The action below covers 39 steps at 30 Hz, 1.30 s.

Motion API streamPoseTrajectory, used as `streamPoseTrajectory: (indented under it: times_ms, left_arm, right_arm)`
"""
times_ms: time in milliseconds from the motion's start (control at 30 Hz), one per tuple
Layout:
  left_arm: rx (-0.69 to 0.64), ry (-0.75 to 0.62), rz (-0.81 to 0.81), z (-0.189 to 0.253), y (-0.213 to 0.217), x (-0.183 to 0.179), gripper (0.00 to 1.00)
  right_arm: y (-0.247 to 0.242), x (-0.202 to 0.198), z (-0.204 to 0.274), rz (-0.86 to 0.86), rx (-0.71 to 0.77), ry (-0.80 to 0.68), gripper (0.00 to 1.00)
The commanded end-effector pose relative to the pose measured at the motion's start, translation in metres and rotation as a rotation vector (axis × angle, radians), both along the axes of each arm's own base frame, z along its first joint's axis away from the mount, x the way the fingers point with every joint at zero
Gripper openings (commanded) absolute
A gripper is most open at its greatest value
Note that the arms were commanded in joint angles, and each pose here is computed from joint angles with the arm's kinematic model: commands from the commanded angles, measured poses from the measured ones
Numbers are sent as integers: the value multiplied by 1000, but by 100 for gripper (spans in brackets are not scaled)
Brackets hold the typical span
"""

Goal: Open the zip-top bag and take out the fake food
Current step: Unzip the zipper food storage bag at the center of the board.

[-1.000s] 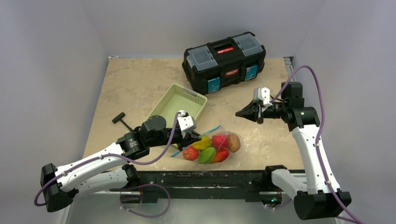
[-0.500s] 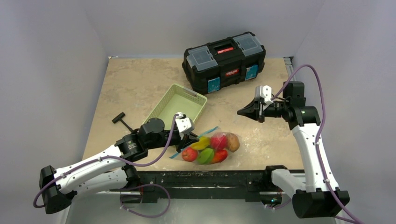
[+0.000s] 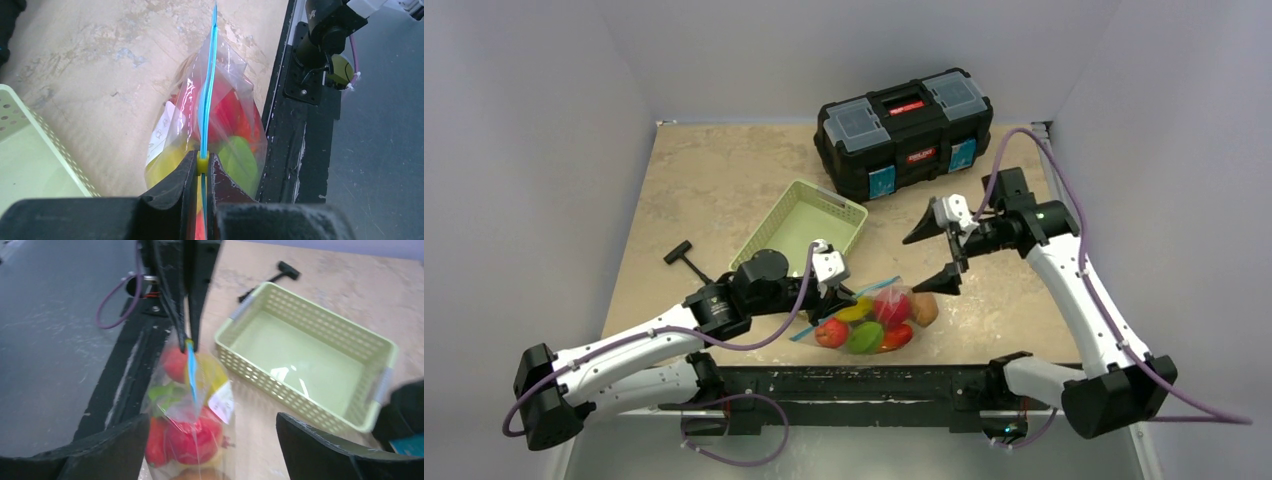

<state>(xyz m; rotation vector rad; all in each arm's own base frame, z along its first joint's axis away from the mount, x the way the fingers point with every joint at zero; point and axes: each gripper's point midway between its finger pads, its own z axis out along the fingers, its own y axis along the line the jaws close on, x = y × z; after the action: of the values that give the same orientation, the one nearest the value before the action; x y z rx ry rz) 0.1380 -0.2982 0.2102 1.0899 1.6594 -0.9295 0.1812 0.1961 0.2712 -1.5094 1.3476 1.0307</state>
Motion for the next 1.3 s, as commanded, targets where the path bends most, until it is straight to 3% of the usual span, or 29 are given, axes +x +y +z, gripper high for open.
streamPoseTrajectory:
  times_ms: [0,167,333,433,533,567,867,1267]
  left_arm:
    - [-94,-8,-43,32,-19,0,0]
    - [-125,-3,-58,40,-28,1,0]
    - [-133,0,-60,43,-29,1,0]
    - [-132,2,-59,43,-29,1,0]
    - [-123,4,-55,40,-27,1,0]
    - [-119,1,-49,39,-26,2,0]
    - [-34,-28,3,22,0,2,0]
    - [2,-39,39,14,14,2,0]
  right_arm:
    - [22,-25,8,140,-35,-44,98]
    - [51,-18,-8,126,-116,-37,95]
    - [67,-19,-27,137,-191,-23,74]
    - [71,-20,-31,136,-221,-31,43]
    - [69,-19,-28,126,-223,-45,4]
    - [68,-18,-26,121,-222,-59,0]
    - [39,-6,13,21,-101,-117,0]
    - [13,12,23,-111,-97,-166,0]
